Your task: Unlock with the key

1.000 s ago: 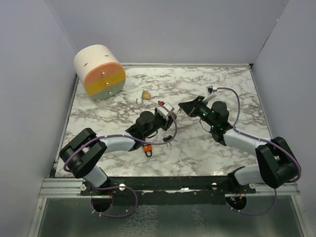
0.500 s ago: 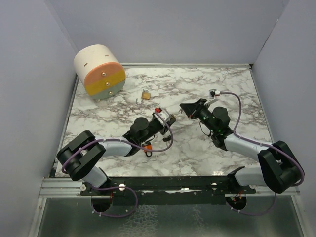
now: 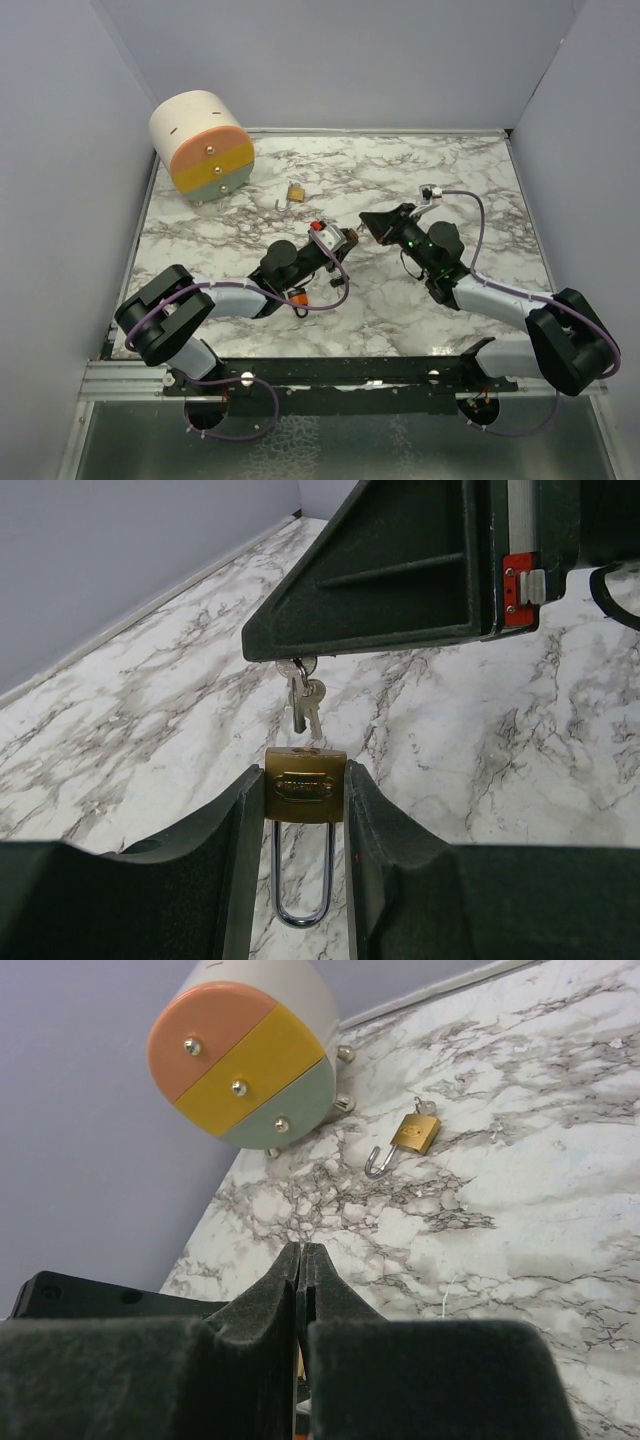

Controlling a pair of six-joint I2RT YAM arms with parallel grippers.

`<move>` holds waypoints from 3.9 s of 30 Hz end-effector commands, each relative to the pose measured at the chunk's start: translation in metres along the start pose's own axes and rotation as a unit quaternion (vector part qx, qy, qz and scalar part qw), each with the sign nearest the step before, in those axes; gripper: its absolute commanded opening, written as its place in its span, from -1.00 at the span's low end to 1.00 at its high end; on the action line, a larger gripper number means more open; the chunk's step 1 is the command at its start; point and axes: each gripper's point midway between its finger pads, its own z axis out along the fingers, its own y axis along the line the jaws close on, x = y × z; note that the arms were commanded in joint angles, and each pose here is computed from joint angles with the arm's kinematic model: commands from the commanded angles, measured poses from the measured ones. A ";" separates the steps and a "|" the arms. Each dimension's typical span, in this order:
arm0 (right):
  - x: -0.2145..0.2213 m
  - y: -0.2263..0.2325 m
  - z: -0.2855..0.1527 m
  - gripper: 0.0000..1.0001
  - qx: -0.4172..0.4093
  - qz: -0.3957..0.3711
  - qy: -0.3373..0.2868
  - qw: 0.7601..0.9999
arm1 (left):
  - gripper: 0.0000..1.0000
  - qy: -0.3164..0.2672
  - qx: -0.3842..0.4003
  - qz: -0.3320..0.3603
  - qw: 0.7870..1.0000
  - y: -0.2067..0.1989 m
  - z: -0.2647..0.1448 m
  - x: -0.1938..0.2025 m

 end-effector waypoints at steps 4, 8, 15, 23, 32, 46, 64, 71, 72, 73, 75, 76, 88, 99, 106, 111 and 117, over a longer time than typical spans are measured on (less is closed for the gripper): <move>-0.005 0.011 -0.001 -0.98 -0.011 -0.008 -0.019 1.000 | -1.00 -0.040 0.007 0.009 0.999 -0.003 0.001 -0.022; -0.001 0.013 -0.001 -0.98 -0.014 -0.006 -0.015 1.000 | -1.00 -0.043 0.004 0.012 0.999 -0.002 0.001 -0.025; 0.002 0.015 -0.003 -0.98 -0.014 -0.006 -0.013 1.000 | -1.00 -0.047 -0.002 0.014 0.999 0.000 0.000 -0.028; 0.005 0.012 -0.005 -0.98 -0.010 -0.007 -0.011 1.000 | -1.00 -0.056 -0.013 0.015 0.998 0.005 -0.002 -0.037; 0.011 0.012 -0.005 -0.98 -0.015 -0.008 -0.003 1.000 | -1.00 -0.061 -0.014 0.011 0.998 0.005 0.002 -0.041; 0.027 0.012 -0.005 -0.98 -0.033 -0.013 0.018 0.999 | -1.00 -0.047 -0.033 -0.025 0.998 0.015 0.026 -0.059; 0.041 0.012 0.003 -0.98 -0.030 0.009 0.057 0.998 | -1.00 -0.016 -0.086 -0.051 0.995 0.034 0.030 -0.070; 0.039 0.007 0.014 -0.99 0.018 0.032 0.086 0.996 | -1.00 0.059 -0.130 -0.076 0.987 0.049 0.049 -0.062; 0.039 0.006 0.016 -0.99 0.028 0.034 0.091 0.995 | -1.00 0.066 -0.138 -0.083 0.985 0.051 0.050 -0.061; 0.038 0.004 0.018 -0.99 0.040 0.038 0.095 0.994 | -1.00 0.072 -0.147 -0.088 0.983 0.054 0.051 -0.060; 0.036 0.001 0.021 -0.98 0.062 0.045 0.100 0.992 | -1.00 0.090 -0.169 -0.097 0.977 0.061 0.053 -0.056; 0.037 -0.003 0.021 -0.99 0.076 0.047 0.106 0.990 | -1.00 0.097 -0.184 -0.100 0.973 0.066 0.055 -0.057; 0.036 -0.006 0.038 -0.98 0.119 0.065 0.133 0.982 | -1.00 0.174 -0.245 -0.124 0.946 0.077 0.057 -0.025; 0.016 -0.002 0.040 -0.56 0.108 0.049 0.097 0.988 | -1.00 0.221 -0.235 -0.172 0.931 0.072 0.054 0.011; -0.018 -0.023 0.034 -0.18 0.138 0.023 0.052 0.989 | -1.00 0.255 -0.237 -0.216 0.912 0.081 0.042 0.046; -0.023 -0.048 0.026 0.04 0.182 -0.033 0.066 0.980 | -1.00 0.246 -0.253 -0.239 0.904 0.093 0.041 0.039; 0.005 -0.078 0.021 0.19 0.217 -0.097 0.138 0.962 | -1.00 0.222 -0.259 -0.272 0.900 0.104 0.057 0.016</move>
